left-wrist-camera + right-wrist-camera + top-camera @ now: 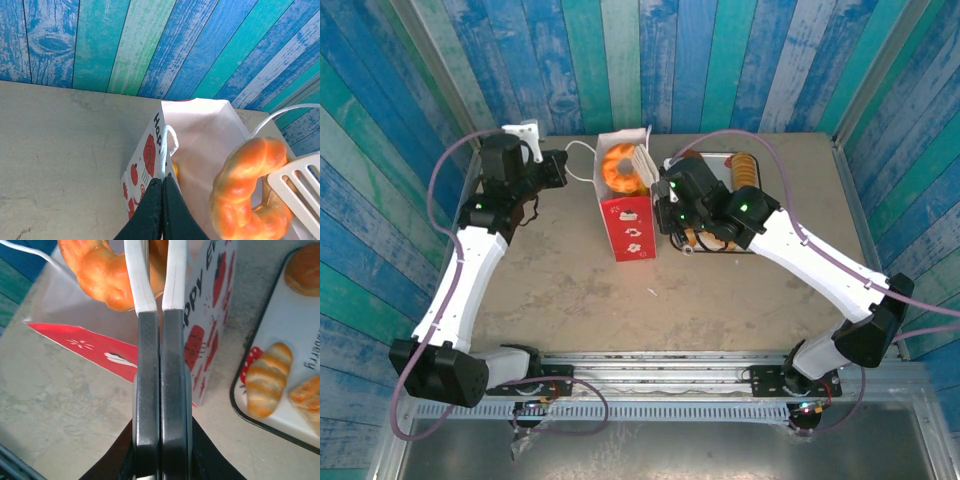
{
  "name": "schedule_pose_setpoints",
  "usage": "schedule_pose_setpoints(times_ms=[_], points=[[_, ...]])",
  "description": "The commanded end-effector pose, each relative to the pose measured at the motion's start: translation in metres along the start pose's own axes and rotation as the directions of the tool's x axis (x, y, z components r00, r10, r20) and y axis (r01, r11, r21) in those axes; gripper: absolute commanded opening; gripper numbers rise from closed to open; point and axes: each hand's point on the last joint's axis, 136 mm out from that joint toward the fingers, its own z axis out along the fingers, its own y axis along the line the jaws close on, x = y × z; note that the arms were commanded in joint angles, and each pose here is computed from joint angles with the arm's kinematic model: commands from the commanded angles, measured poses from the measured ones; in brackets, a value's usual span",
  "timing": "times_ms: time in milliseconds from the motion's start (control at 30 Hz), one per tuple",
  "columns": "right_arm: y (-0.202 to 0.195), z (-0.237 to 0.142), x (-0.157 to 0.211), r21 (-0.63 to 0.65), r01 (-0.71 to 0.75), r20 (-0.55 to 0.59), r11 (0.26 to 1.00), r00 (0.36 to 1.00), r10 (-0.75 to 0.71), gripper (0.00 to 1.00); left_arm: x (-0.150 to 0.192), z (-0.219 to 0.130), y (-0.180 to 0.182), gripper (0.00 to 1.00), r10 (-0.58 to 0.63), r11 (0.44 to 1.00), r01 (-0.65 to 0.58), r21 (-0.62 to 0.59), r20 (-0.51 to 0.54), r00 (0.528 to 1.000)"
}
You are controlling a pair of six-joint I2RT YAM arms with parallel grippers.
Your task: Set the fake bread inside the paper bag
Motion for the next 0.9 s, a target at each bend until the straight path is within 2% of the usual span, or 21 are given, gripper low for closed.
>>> schedule_pose_setpoints(times_ms=[0, 133, 300, 533, 733, 867], points=[[-0.013, -0.004, -0.005, 0.065, 0.009, 0.018, 0.998, 1.000, -0.010, 0.01, -0.007, -0.014, -0.001, 0.00, 0.009, 1.000, -0.009, -0.006, 0.039, 0.999], [-0.011, -0.004, -0.005, 0.049, 0.019, 0.012, 0.999, 1.000, -0.020, 0.04, -0.008, -0.014, -0.002, 0.00, 0.008, 1.000, -0.007, -0.002, 0.043, 0.999], [-0.008, -0.003, -0.004, 0.035, 0.029, 0.004, 0.999, 1.000, -0.029, 0.19, -0.009, -0.013, -0.004, 0.00, 0.006, 1.000, -0.007, 0.011, 0.043, 0.999], [-0.003, -0.004, -0.005, 0.010, 0.035, 0.001, 0.999, 0.999, -0.035, 0.33, -0.009, -0.013, -0.007, 0.00, 0.005, 1.000, -0.007, 0.031, 0.042, 0.999], [0.001, -0.006, -0.008, -0.011, 0.034, 0.010, 0.999, 0.999, -0.034, 0.41, -0.010, -0.015, -0.010, 0.03, 0.010, 0.999, -0.011, 0.042, 0.046, 0.999], [0.003, -0.010, -0.012, -0.021, 0.032, 0.027, 0.999, 0.999, -0.032, 0.42, -0.010, -0.015, -0.011, 0.07, 0.010, 0.999, -0.012, 0.048, 0.046, 0.999]])
